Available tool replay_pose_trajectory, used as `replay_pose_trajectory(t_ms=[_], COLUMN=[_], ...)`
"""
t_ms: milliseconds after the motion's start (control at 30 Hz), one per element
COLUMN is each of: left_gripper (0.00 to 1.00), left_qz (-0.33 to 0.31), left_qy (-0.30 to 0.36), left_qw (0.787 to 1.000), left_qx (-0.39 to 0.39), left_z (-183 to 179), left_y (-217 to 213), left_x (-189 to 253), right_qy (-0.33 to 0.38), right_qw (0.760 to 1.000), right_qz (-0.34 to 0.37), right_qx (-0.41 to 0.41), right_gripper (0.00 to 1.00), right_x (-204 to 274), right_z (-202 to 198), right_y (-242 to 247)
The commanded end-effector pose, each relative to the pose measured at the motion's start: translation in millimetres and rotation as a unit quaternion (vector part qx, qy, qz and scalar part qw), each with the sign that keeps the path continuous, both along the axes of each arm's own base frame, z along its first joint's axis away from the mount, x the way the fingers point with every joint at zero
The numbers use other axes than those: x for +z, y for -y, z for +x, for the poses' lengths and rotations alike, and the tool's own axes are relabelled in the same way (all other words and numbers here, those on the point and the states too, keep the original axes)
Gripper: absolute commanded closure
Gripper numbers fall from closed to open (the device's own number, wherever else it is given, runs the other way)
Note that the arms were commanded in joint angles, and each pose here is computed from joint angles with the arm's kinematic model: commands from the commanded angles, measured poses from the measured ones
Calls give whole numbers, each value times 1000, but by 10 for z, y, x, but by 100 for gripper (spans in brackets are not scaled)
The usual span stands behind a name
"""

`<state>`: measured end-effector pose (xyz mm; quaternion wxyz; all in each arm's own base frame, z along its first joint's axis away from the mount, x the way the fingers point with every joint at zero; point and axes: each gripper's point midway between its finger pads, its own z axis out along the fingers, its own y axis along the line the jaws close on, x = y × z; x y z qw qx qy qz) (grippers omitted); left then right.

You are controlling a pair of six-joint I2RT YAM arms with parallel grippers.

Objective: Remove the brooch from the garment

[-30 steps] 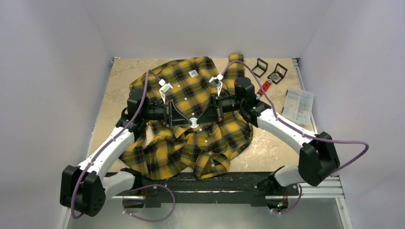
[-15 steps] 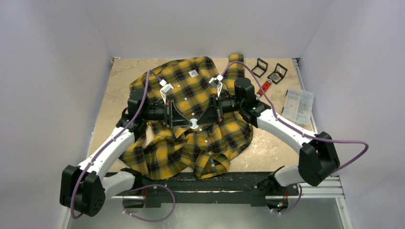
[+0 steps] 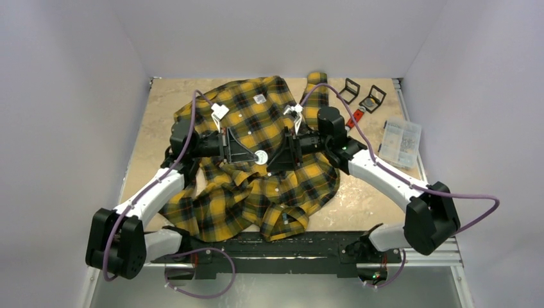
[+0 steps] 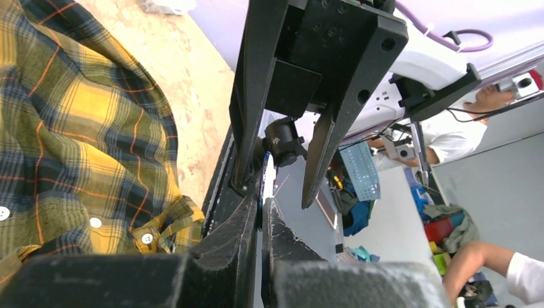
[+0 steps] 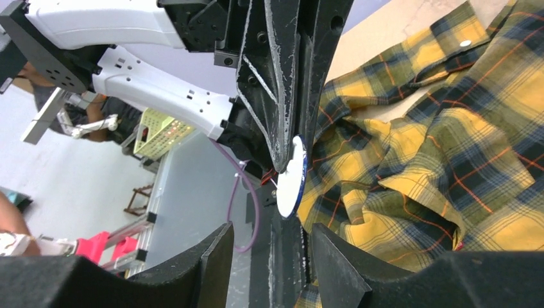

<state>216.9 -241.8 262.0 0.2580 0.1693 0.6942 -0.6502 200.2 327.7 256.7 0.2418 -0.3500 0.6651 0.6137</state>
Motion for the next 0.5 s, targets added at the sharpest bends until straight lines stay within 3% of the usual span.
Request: replay_pose_trajectory(t_ms=[0,467], left_gripper=[100,100], left_qz=[-49,-59], left_qy=[23,26], left_qw=[998,998], left_qx=[-21,-28], left_z=[-27,-110], left_y=[9,18], left_x=[278,311], right_qy=[58,24], right_qw=[998,996], right_qz=[18,75], right_qx=[-25,-36], right_gripper=[50,58], right_x=[175,485], right_z=[24,72], right_y=[59,-34])
